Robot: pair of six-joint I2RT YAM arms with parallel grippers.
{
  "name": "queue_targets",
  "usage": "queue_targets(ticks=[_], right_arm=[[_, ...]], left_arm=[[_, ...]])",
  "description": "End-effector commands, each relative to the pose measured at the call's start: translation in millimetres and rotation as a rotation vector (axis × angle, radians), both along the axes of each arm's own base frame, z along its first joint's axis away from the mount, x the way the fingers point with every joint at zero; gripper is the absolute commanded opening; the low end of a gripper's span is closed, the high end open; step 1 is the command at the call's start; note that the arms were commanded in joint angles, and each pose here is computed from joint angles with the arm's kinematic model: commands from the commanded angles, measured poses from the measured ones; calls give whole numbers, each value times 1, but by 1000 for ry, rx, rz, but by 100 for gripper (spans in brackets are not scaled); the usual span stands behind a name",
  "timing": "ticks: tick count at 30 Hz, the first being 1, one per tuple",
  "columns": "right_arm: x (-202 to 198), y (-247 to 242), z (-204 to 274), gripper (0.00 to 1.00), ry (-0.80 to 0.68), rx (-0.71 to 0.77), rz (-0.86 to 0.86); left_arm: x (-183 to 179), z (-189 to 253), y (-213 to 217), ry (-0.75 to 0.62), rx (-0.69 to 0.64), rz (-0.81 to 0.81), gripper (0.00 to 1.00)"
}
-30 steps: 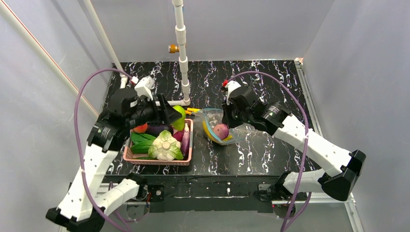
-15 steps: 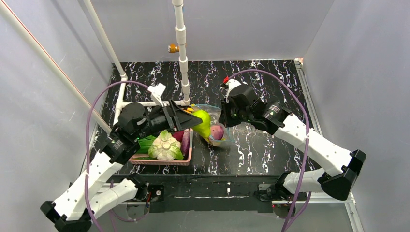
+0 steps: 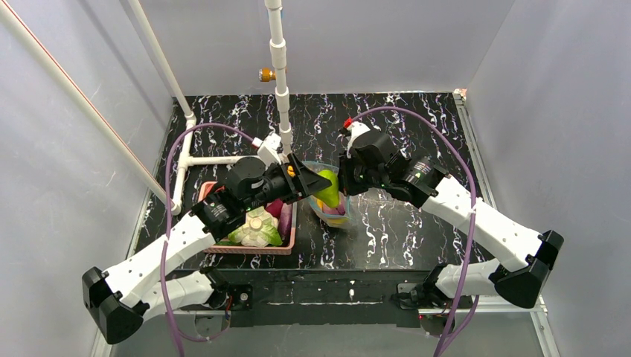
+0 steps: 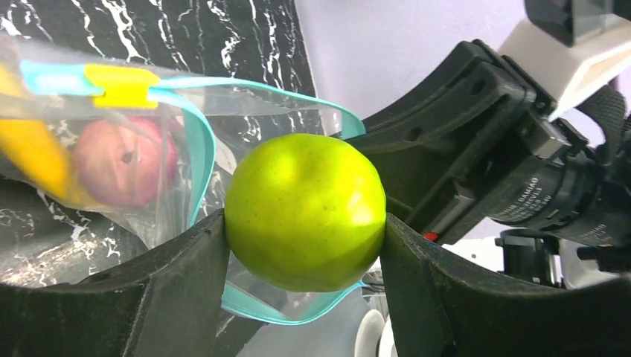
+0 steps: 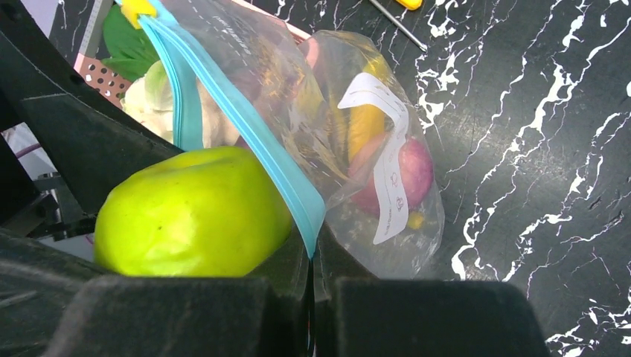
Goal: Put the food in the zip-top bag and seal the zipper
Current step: Place the fake fruit in the zipper food storage bag.
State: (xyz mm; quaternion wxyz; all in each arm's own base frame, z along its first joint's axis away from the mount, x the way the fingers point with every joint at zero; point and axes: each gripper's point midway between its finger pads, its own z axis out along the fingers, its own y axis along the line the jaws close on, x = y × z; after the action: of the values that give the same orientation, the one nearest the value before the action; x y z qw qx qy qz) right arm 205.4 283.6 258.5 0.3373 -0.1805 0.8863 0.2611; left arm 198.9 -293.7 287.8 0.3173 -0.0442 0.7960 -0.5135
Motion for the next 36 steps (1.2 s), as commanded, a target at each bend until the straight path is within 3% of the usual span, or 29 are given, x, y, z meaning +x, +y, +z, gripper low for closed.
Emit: queue_targets(ticks=[1, 6, 9, 12, 17, 24, 30, 36], right_arm=[[0, 7, 28, 1, -58, 93, 9], [-1, 7, 29, 1, -66, 99, 19], [-2, 8, 27, 1, -63, 96, 23], [-2, 7, 26, 1, -61, 88, 26], [-3, 6, 26, 1, -61, 87, 29], [0, 1, 24, 1, -81, 56, 22], [7, -10, 18, 1, -115, -10, -2], [6, -16, 32, 1, -136, -10, -4]], left_arm=[[10, -13, 15, -26, 83, 112, 31], [11, -26, 27, -1, 147, 162, 45], [9, -29, 26, 14, 159, 153, 67], [9, -26, 24, 15, 161, 143, 81], [9, -22, 24, 11, 175, 138, 92], [-2, 4, 25, -39, 124, 90, 97], [-28, 40, 21, -84, 64, -41, 100], [-46, 71, 55, -149, 73, -4, 100]])
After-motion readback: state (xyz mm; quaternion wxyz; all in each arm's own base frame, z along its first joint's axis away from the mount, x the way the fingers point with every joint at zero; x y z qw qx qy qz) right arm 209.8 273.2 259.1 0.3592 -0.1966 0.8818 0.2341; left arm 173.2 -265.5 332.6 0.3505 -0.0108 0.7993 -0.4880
